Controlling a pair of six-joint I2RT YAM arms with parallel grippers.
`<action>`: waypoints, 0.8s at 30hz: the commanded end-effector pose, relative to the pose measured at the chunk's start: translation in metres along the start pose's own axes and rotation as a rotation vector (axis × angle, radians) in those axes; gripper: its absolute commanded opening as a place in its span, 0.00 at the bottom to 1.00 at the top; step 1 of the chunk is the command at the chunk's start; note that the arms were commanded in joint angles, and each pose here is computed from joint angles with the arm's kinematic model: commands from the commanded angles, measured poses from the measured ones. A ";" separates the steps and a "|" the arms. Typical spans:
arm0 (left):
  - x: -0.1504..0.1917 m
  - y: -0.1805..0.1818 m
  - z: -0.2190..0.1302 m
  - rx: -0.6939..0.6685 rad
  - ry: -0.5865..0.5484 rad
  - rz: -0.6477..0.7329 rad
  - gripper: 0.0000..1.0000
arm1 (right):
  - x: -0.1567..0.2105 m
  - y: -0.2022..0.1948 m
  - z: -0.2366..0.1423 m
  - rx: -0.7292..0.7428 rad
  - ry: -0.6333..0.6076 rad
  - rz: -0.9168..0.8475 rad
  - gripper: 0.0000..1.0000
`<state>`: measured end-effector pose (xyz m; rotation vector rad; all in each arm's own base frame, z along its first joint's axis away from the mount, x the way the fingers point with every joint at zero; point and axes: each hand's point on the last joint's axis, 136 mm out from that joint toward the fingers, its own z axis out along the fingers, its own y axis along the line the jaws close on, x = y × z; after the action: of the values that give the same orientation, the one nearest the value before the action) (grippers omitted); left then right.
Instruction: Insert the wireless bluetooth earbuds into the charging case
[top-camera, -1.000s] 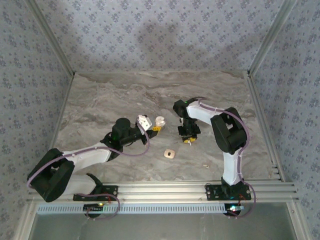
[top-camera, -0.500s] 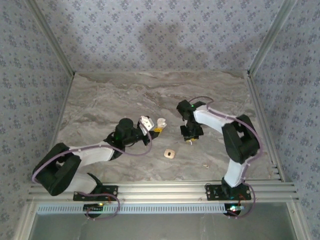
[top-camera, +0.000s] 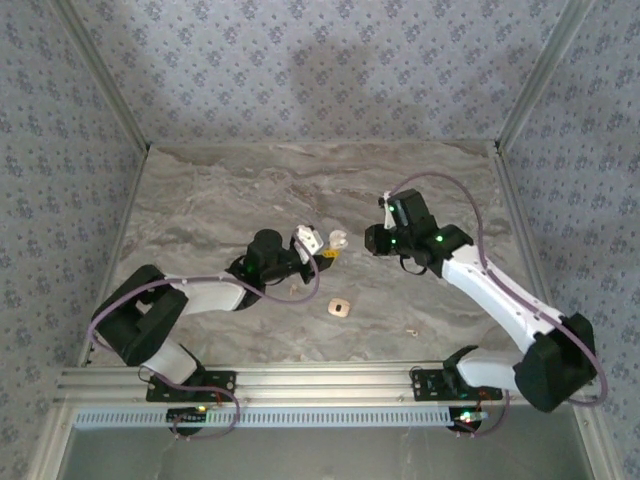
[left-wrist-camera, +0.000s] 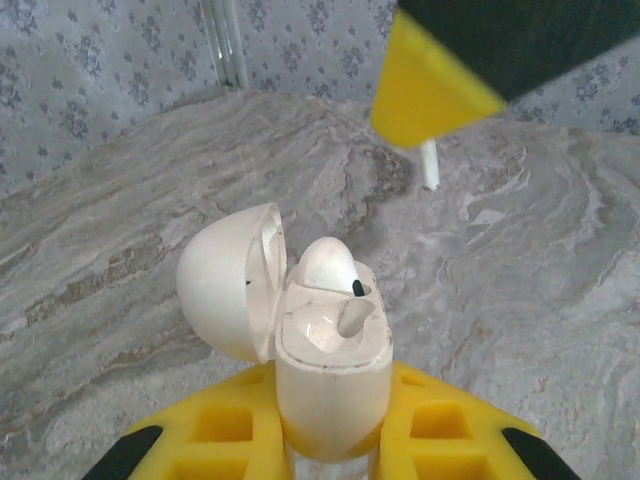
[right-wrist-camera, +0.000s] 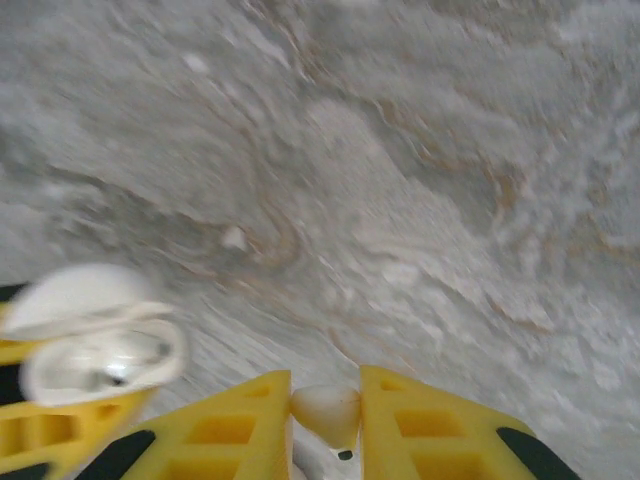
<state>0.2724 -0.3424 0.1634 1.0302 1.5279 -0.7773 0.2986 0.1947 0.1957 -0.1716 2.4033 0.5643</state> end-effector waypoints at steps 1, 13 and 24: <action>-0.023 -0.007 0.006 0.041 -0.069 0.020 0.10 | -0.022 0.028 -0.016 -0.134 -0.125 -0.019 0.24; -0.036 -0.012 0.008 0.064 -0.107 0.009 0.10 | -0.035 0.070 -0.028 -0.281 -0.247 -0.109 0.24; -0.046 -0.010 0.007 0.057 -0.153 -0.015 0.10 | -0.018 0.076 -0.015 -0.293 -0.184 -0.162 0.24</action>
<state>0.2683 -0.3536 0.1791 1.0023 1.4796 -0.8543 0.2883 0.2495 0.2522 -0.3645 2.0921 0.8116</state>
